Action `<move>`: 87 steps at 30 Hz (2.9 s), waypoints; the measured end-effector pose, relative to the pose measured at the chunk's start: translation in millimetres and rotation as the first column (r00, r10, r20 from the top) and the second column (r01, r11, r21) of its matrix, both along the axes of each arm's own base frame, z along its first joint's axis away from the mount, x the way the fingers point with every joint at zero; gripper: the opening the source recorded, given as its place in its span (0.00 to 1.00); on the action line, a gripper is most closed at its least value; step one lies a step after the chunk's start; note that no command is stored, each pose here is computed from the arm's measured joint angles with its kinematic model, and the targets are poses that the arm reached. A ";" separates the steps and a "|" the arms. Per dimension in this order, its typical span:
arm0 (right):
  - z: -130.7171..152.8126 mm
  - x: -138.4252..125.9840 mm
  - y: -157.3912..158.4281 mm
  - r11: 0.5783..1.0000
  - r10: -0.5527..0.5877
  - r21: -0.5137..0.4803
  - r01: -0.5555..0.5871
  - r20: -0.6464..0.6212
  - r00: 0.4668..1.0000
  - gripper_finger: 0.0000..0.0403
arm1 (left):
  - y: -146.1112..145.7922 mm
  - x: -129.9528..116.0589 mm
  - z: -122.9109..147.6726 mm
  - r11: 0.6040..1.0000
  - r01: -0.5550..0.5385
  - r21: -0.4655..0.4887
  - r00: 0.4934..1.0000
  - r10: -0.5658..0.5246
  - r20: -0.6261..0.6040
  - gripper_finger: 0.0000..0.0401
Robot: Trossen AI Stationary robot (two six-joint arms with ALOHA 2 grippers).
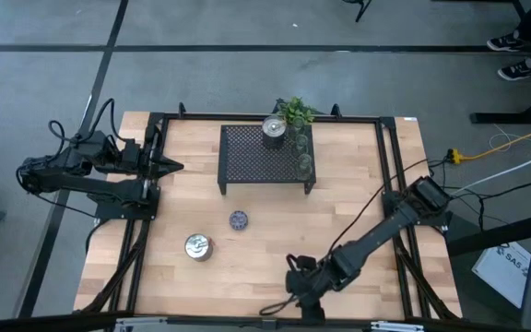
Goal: Pick & Place candle stick holders
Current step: Move the red patterned scented candle to the center of the table
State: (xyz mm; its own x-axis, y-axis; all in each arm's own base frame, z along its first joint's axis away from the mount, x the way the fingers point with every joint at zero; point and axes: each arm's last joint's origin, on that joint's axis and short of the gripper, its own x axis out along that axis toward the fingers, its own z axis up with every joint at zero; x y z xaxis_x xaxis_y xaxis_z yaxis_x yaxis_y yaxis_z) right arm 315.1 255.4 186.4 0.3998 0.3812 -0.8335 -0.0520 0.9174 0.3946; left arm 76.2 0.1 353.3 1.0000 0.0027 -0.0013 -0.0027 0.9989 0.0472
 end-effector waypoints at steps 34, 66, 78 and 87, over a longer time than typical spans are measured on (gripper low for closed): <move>-15.7 -10.8 5.6 0.961 0.258 -0.169 -0.217 0.279 0.925 0.93 | 0.0 0.0 0.0 1.000 0.000 0.000 1.000 0.000 0.000 0.01; -46.3 -35.8 -7.7 0.889 0.276 -0.384 -0.250 0.013 0.961 0.93 | 0.0 0.1 0.0 1.000 0.000 0.000 1.000 0.000 -0.001 0.02; -48.8 -20.7 -21.8 0.894 0.251 -0.390 -0.221 0.027 0.968 0.71 | 0.0 0.0 0.0 1.000 0.000 0.000 1.000 0.000 0.000 0.01; -45.1 8.8 -50.9 0.881 0.254 -0.437 -0.181 0.115 0.960 0.76 | 0.0 0.0 0.0 1.000 0.000 0.000 1.000 0.000 0.000 0.02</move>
